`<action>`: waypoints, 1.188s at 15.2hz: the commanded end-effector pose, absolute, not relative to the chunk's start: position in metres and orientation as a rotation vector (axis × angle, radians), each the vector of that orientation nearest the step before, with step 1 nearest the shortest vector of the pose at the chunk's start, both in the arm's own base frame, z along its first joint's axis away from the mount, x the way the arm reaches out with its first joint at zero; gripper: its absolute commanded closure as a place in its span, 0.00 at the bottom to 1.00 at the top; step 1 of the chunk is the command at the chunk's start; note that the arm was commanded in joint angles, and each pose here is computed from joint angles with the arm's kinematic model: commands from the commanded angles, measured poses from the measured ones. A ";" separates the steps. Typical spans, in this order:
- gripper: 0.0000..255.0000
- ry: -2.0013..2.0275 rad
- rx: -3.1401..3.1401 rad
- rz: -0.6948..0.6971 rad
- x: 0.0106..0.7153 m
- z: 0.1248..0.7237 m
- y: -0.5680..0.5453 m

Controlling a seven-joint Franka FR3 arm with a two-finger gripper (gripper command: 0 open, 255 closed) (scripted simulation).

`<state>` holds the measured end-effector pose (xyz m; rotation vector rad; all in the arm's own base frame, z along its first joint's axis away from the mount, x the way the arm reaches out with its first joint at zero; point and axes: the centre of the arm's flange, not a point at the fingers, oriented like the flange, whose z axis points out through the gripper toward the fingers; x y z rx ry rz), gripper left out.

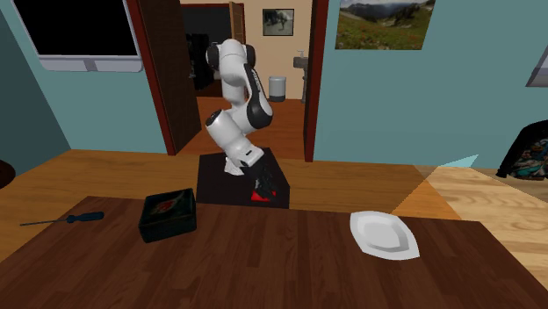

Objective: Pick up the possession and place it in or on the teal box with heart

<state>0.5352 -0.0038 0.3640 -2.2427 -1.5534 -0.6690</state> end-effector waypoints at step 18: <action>1.00 -1.553 -2.243 -0.669 0.422 0.373 -0.223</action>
